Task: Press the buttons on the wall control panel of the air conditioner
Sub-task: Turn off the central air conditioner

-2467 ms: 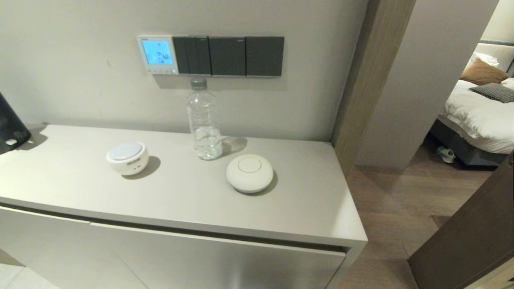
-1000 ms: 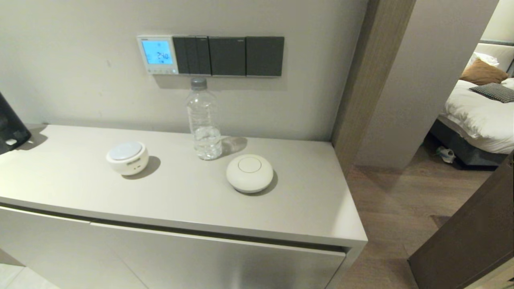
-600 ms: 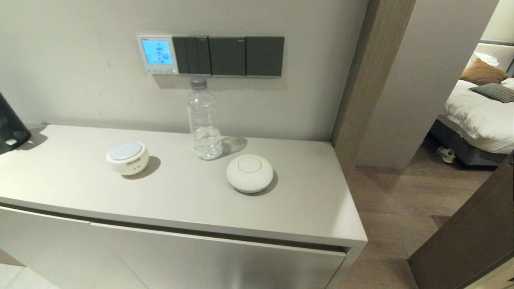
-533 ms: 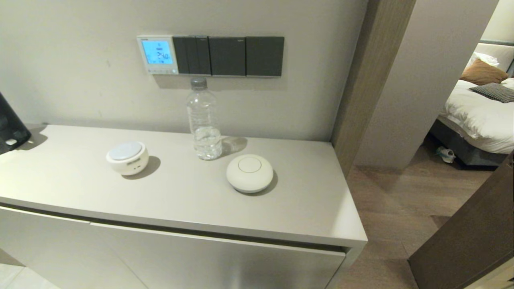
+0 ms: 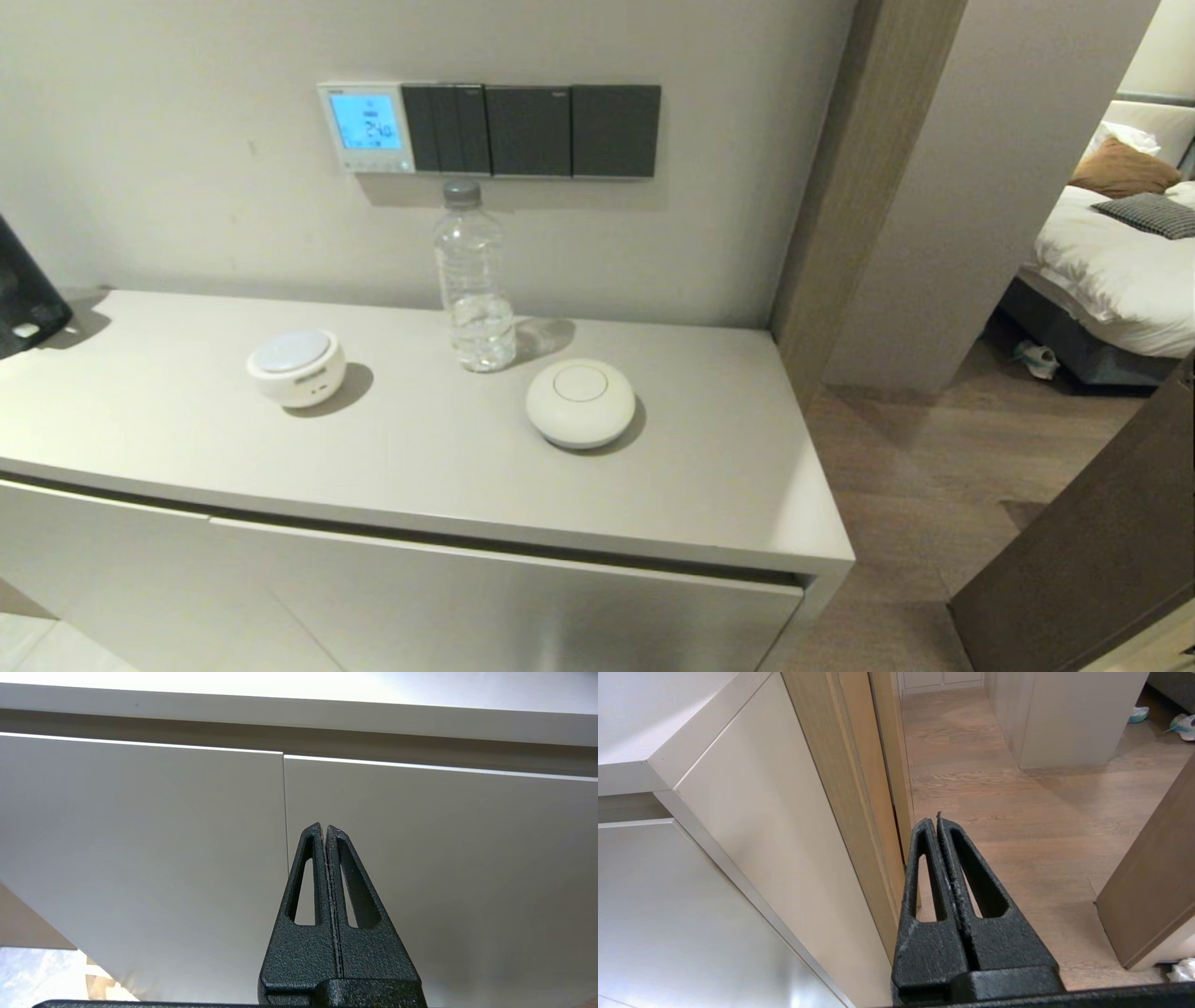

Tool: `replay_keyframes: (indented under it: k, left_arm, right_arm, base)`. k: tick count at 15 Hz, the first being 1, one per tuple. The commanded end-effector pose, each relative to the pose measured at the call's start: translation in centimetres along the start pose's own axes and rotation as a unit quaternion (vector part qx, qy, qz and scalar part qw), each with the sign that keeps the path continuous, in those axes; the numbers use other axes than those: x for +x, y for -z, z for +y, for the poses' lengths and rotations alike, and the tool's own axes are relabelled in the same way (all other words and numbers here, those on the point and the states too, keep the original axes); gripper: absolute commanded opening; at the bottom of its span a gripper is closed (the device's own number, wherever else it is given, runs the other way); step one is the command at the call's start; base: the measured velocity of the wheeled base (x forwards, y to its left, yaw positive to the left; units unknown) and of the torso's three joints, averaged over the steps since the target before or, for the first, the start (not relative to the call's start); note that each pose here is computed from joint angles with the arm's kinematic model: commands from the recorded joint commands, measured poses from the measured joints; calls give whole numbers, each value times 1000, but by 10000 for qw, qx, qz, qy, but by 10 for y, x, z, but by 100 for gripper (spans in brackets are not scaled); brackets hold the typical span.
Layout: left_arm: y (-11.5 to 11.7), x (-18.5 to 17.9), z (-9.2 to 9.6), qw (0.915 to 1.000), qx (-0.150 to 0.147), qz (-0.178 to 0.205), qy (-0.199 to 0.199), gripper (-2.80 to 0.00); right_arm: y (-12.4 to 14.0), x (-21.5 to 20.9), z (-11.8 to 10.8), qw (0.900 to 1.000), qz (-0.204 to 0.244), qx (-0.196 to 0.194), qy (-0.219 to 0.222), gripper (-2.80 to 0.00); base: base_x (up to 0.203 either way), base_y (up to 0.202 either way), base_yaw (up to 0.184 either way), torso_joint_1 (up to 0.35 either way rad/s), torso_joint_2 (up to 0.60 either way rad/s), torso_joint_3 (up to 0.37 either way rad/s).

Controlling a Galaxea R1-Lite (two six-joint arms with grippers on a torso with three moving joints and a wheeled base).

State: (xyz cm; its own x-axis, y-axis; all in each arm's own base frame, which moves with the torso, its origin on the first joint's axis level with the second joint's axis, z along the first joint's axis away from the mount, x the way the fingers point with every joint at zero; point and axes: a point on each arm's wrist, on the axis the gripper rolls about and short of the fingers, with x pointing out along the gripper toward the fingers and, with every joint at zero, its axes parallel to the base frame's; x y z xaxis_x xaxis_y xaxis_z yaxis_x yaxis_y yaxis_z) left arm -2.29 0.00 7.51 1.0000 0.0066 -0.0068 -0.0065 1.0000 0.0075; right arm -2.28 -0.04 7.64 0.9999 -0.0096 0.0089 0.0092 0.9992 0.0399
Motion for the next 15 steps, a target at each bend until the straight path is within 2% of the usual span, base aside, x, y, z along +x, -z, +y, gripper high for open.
replay_keyframes:
  k: [1,4,5,7,9,12,15]
  left_arm:
    - [0,0,0,10000,9,-11,-13,-280]
    - [-1,0,0,10000,43,-25,-17,-280]
    - [-9,-3,0,9999,30,-153,-15,-280]
    - [-38,-15,0,9981,-7,-613,-25,-280]
    - [-63,-27,1,9964,-12,-844,-1,-280]
    - [-101,-29,1,9962,-4,-867,63,-280]
    - [-140,-18,0,9966,-1,-768,290,-280]
  right_arm:
    - [1,0,0,10000,14,0,-1,-280]
    - [1,0,0,10000,14,0,-1,-280]
    - [1,0,0,10000,14,0,-1,-280]
    - [1,0,0,10000,19,0,-1,-280]
    - [1,0,0,10000,14,0,-1,-280]
    - [1,0,0,10000,19,0,-1,-280]
    - [1,0,0,10000,20,0,-1,-280]
  base:
    - [0,0,0,0,0,0]
    - [0,0,0,0,0,0]
    - [0,0,0,0,0,0]
    - [0,0,0,0,0,0]
    - [0,0,0,0,0,0]
    - [0,0,0,0,0,0]
    - [0,0,0,0,0,0]
